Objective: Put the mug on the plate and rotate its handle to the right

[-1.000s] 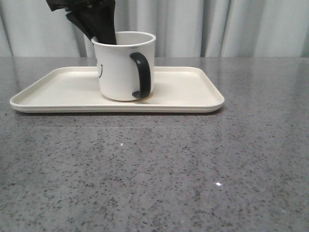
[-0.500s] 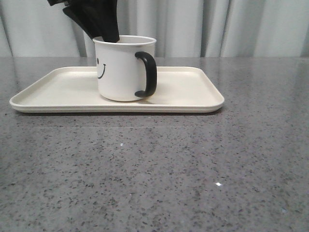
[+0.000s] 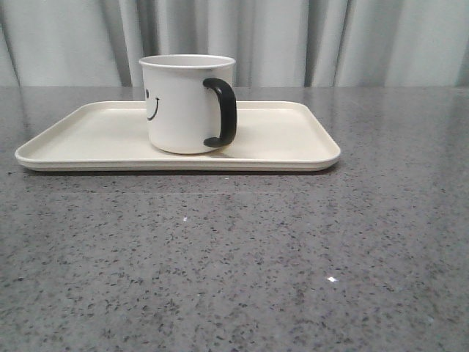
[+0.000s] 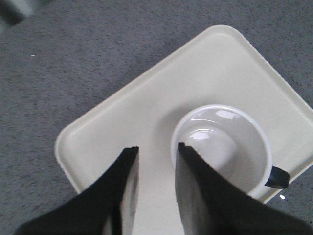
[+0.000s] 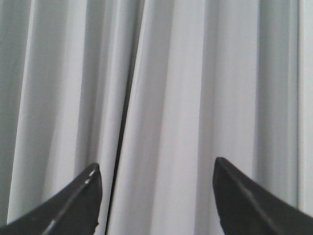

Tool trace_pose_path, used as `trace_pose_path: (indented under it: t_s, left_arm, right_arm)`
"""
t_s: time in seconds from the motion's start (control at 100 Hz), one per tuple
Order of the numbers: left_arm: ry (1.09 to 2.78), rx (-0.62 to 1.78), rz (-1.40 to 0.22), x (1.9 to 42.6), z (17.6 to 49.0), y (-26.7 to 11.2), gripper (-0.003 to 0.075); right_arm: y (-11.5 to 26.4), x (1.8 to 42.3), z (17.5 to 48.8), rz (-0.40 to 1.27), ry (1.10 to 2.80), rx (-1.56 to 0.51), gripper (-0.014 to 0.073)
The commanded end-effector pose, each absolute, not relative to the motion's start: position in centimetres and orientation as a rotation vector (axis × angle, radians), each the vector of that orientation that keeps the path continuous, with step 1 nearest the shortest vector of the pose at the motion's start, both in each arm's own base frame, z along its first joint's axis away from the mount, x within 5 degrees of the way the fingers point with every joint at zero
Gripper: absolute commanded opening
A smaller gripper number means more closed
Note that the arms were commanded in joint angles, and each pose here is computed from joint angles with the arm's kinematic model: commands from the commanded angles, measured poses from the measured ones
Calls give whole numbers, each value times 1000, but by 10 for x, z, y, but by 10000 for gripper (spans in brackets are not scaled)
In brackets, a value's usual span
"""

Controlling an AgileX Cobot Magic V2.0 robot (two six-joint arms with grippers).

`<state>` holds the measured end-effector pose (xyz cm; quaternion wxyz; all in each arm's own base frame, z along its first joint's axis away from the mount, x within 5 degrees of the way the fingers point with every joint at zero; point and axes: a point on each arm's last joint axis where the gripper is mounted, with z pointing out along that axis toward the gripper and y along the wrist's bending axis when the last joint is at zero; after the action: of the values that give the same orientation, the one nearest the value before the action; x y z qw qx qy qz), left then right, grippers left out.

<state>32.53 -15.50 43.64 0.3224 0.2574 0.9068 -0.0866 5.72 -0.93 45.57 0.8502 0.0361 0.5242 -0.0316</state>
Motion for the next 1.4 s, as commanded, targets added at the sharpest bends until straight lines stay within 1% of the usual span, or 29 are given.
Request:
trace_pose_path:
  t_s: [0.0,0.24,0.36,0.45,0.51,0.66,0.78,0.87,0.99,1.17,1.27,1.39]
  left_arm:
    - [2261,576,-193,294,483,-130,200]
    - [2118,403,-143,243,533,-75,200]
    - [2058,299,-92,218,551,-47,199]
    - [2035,223,-37,202,557,-28,190]
    - [2036,167,21,194,556,-16,179]
    - [2055,70,93,173,549,3,130]
    - [2083,20,173,162,537,14,57]
    - [2086,9,213,155,529,17,-18]
    - [2044,13,218,146,524,16,-20]
    - [2042,14,224,139,518,16,-20]
    - [2042,14,227,138,516,17,-20]
    - [2042,14,227,138,516,17,-20]
  right_arm:
    - [-9,57,462,-82,1091,64,491]
    - [-9,57,462,-81,1091,61,491]
    - [-9,57,462,-81,1091,61,491]
    - [-9,57,462,-81,1091,61,491]
    - [-8,57,462,-79,1091,58,491]
    - [-7,57,462,-70,1090,43,491]
    - [-5,57,462,-59,1089,24,491]
    - [-4,57,462,-52,1090,13,491]
    - [-2,57,462,-41,1089,-4,491]
    - [4,63,466,-4,1093,-66,491]
    - [9,74,474,26,1104,-114,491]
    - [17,94,491,69,1110,-183,491]
